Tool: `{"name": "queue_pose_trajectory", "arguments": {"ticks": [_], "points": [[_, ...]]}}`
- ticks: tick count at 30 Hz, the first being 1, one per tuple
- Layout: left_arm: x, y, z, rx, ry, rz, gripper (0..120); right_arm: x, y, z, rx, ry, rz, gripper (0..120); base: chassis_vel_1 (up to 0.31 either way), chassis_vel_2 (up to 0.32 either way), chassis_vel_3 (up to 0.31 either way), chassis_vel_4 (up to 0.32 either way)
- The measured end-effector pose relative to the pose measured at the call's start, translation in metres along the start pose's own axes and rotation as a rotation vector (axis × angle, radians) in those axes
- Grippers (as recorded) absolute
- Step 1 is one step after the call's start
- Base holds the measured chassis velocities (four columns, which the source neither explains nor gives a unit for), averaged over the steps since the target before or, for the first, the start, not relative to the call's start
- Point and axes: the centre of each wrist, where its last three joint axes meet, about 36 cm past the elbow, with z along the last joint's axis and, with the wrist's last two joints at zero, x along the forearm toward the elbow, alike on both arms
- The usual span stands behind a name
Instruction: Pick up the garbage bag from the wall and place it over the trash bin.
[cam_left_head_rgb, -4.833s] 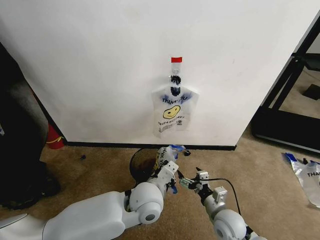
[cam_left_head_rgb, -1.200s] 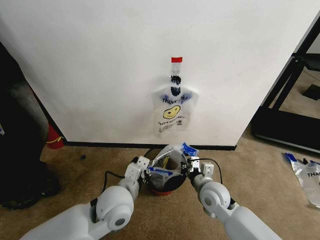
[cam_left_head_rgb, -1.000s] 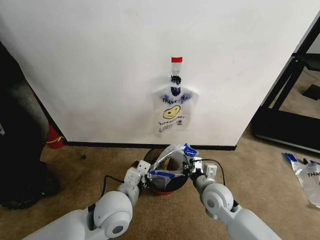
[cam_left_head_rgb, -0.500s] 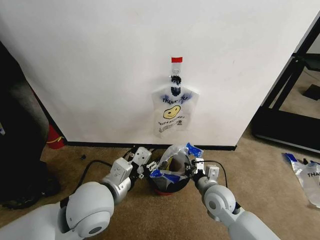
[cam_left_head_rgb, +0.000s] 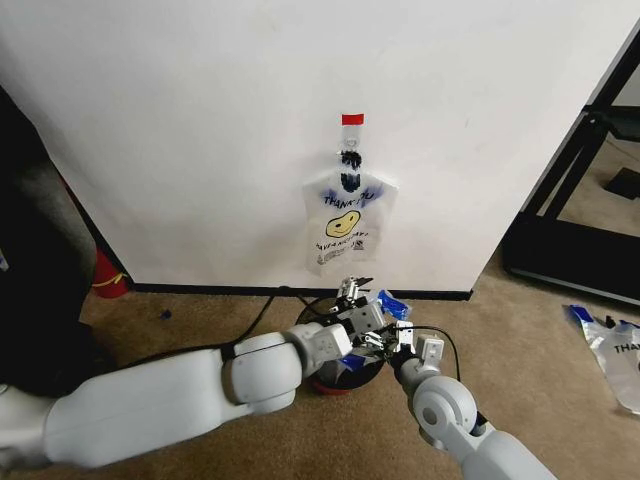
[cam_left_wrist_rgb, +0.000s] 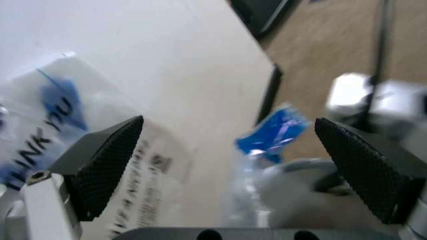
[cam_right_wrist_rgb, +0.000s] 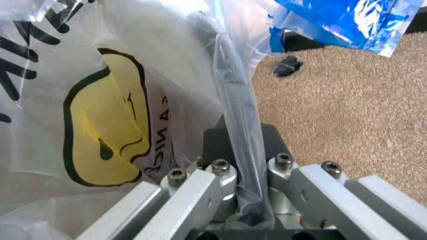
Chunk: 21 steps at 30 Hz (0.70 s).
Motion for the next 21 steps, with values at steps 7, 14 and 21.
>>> {"name": "queue_pose_trajectory", "arguments": {"ticks": [7, 14, 21], "points": [[-0.02, 0.0, 0.026, -0.146, 0.017, -0.021, 99, 0.001, -0.001, 0.0, -0.004, -0.001, -0.002, 0, 0.0, 0.0, 0.0, 0.0], [-0.025, -0.009, 0.043, -0.178, 0.047, 0.007, 98, 0.0, 0.0, -0.003, -0.006, -0.007, -0.006, 0, 0.0, 0.0, 0.0, 0.0], [-0.034, -0.013, 0.056, -0.224, 0.073, 0.002, 93, 0.001, 0.0, -0.003, -0.008, -0.008, -0.007, 0, 0.0, 0.0, 0.0, 0.0]]}}
